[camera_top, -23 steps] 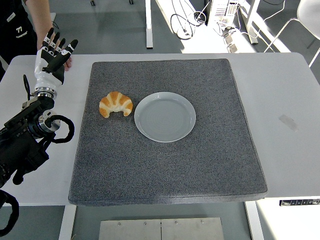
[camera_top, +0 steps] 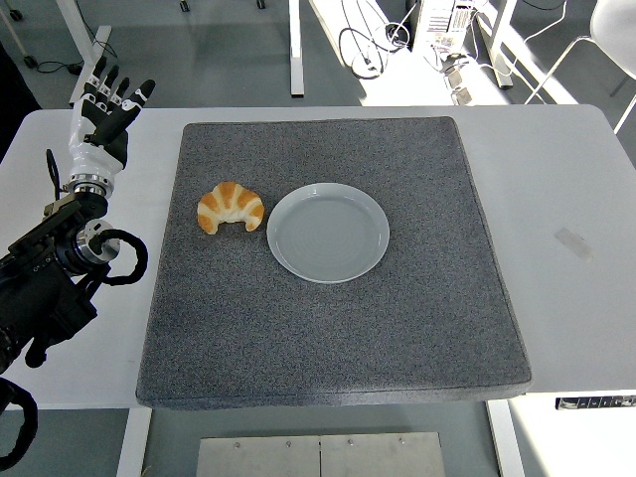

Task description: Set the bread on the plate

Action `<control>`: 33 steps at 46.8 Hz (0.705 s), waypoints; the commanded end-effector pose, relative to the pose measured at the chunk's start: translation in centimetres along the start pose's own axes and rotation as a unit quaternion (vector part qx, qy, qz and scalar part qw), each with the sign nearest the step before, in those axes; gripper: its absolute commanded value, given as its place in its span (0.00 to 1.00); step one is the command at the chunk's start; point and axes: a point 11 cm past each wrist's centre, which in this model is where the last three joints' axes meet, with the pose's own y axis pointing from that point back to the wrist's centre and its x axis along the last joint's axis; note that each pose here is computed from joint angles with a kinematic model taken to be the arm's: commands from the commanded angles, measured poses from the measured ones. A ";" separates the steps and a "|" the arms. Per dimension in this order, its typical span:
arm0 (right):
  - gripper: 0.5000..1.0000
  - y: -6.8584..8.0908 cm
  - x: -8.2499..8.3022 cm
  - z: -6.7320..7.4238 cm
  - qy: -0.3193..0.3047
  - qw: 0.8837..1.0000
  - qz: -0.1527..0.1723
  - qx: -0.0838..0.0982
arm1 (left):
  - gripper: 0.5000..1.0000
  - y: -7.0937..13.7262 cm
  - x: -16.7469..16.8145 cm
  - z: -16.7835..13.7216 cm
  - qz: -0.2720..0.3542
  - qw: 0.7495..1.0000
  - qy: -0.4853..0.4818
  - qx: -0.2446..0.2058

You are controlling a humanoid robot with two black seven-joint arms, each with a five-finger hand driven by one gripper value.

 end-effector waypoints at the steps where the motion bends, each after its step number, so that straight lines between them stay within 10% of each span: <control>1: 1.00 0.0 0.0 0.0 0.000 1.000 0.000 0.000 | 0.96 0.0 0.1 0.1 0.000 1.000 -0.001 0.000; 33: 1.00 0.0 0.0 0.0 0.000 1.000 0.000 0.000 | 0.96 -1.0 -1.4 0.1 -0.042 0.996 -0.055 0.052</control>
